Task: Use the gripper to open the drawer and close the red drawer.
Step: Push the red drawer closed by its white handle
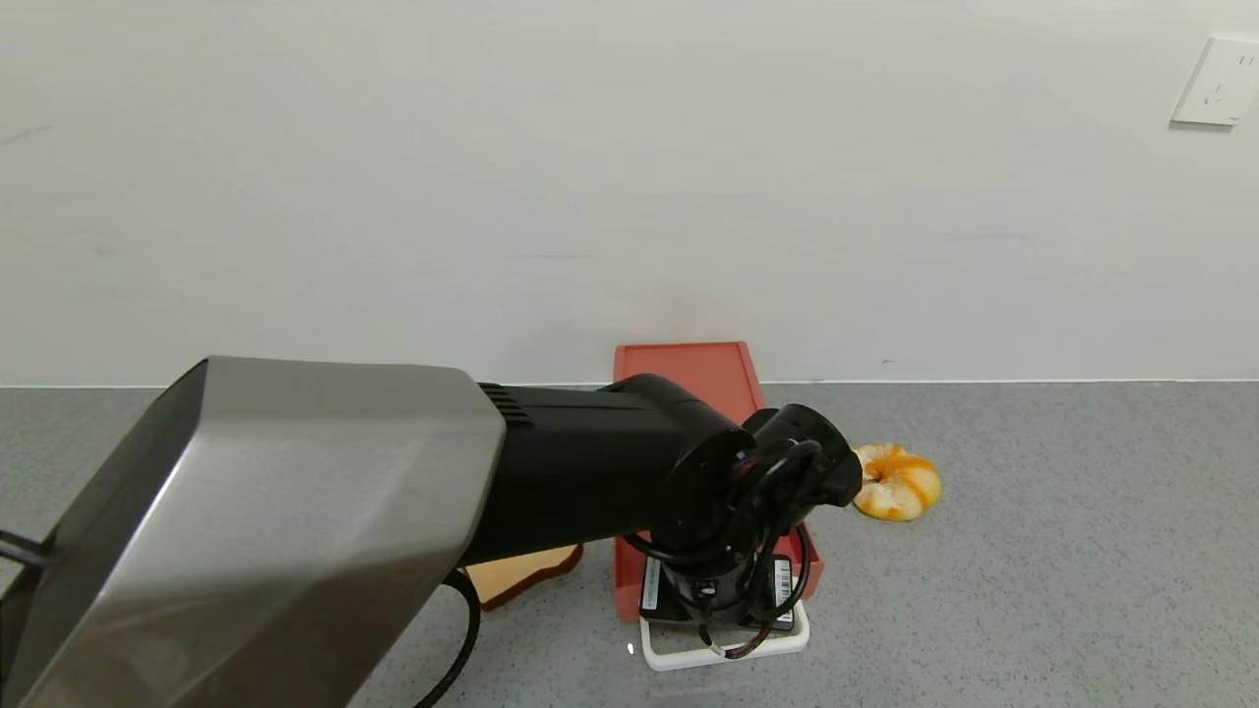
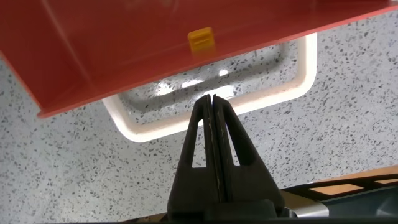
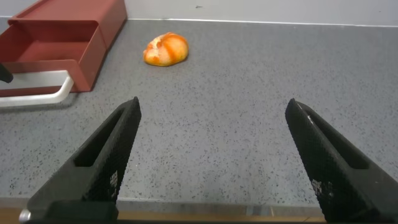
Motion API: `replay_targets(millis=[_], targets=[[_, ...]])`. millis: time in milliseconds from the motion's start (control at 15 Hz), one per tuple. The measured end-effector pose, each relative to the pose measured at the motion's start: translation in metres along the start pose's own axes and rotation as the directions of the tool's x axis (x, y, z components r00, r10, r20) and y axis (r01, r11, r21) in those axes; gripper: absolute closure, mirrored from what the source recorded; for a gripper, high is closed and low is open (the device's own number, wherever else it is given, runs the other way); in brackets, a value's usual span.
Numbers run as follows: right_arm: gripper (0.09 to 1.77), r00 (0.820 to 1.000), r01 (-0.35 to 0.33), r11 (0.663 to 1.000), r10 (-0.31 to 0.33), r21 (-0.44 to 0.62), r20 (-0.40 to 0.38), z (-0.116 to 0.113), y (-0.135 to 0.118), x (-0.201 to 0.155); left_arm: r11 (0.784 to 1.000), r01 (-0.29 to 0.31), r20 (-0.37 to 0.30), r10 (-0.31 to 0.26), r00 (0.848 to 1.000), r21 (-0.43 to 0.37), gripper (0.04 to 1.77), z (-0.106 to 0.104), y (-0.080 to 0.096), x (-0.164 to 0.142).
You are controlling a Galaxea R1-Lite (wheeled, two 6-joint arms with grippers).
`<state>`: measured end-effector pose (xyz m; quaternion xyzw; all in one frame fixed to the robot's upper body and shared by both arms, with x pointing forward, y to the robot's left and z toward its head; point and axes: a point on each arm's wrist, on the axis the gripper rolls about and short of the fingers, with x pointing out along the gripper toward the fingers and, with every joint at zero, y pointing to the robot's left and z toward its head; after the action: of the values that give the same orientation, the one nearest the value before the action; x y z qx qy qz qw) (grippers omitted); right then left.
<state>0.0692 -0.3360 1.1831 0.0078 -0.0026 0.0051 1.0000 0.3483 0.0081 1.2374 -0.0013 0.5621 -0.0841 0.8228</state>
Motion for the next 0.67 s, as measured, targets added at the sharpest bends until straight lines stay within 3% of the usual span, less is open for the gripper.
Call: replay_targets(millis=[267, 667], targets=[[0.15, 1.000, 0.000, 1.000, 0.000, 0.000, 0.000, 0.000, 0.000, 0.000, 0.998, -0.056, 0.041, 0.057, 0.998, -0.028, 1.70, 0.001, 0.003, 0.000], [0.15, 1.000, 0.000, 1.000, 0.000, 0.000, 0.000, 0.000, 0.000, 0.000, 0.988, -0.143, 0.034, 0.145, 0.989, -0.054, 1.70, 0.004, 0.015, 0.003]])
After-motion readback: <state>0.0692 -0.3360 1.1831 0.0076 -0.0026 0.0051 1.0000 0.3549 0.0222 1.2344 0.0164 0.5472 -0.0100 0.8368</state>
